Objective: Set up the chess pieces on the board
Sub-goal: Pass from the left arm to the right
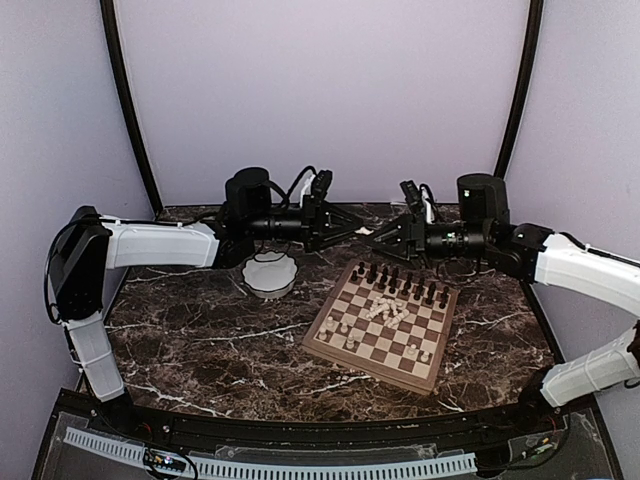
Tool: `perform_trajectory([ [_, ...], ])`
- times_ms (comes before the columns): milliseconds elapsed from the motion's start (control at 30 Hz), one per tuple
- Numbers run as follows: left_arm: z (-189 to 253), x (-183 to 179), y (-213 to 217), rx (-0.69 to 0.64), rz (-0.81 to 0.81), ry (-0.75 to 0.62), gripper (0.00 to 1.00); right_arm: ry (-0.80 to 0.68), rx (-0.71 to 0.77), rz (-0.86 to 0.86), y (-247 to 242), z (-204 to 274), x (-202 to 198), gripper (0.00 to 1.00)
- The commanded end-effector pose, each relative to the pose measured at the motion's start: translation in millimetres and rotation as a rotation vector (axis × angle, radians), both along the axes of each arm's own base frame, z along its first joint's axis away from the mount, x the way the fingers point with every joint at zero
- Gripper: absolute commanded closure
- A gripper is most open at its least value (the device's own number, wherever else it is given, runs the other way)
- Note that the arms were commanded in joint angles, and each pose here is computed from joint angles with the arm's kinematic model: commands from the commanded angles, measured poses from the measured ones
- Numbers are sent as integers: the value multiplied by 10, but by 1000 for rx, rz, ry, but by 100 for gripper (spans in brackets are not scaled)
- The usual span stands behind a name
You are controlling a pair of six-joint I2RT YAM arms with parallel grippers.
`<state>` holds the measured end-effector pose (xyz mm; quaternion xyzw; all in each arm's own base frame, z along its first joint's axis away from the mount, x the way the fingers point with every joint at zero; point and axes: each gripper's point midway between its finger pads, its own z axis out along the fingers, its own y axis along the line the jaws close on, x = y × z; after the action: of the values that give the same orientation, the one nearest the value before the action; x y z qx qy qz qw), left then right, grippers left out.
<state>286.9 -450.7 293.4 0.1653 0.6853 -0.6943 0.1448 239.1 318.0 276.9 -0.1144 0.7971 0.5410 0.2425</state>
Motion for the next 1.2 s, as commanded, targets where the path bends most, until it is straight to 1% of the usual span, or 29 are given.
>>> perform_trajectory([
  [0, 204, -55, -2, -47, -29, -50, 98, -77, 84, -7, 26, 327, 96, 55],
  [133, 184, -57, -9, -45, -34, -43, 98, -72, 120, -35, -48, 371, 165, 57],
  [267, 176, -44, -11, -46, -36, -39, 98, -70, 133, -39, -83, 374, 180, 66],
  [367, 165, -38, -22, -45, -39, -36, 98, -63, 138, -36, -82, 359, 175, 71],
  [567, 177, -24, -39, -48, -41, -37, 98, -52, 123, -20, -55, 317, 180, 69],
  [700, 180, -12, -42, -53, -36, -38, 98, -37, 105, -12, -31, 265, 195, 64],
  [800, 177, -7, -42, -56, -31, -36, 98, -29, 92, -4, -15, 232, 201, 65],
  [933, 164, 4, -40, -56, -29, -33, 98, -26, 93, -1, -11, 226, 198, 70],
  [1100, 146, 20, -34, -52, -26, -26, 98, -33, 99, 1, -12, 248, 193, 86],
  [1167, 112, 42, -34, -41, -19, -17, 95, -42, 97, -5, -23, 275, 198, 90],
])
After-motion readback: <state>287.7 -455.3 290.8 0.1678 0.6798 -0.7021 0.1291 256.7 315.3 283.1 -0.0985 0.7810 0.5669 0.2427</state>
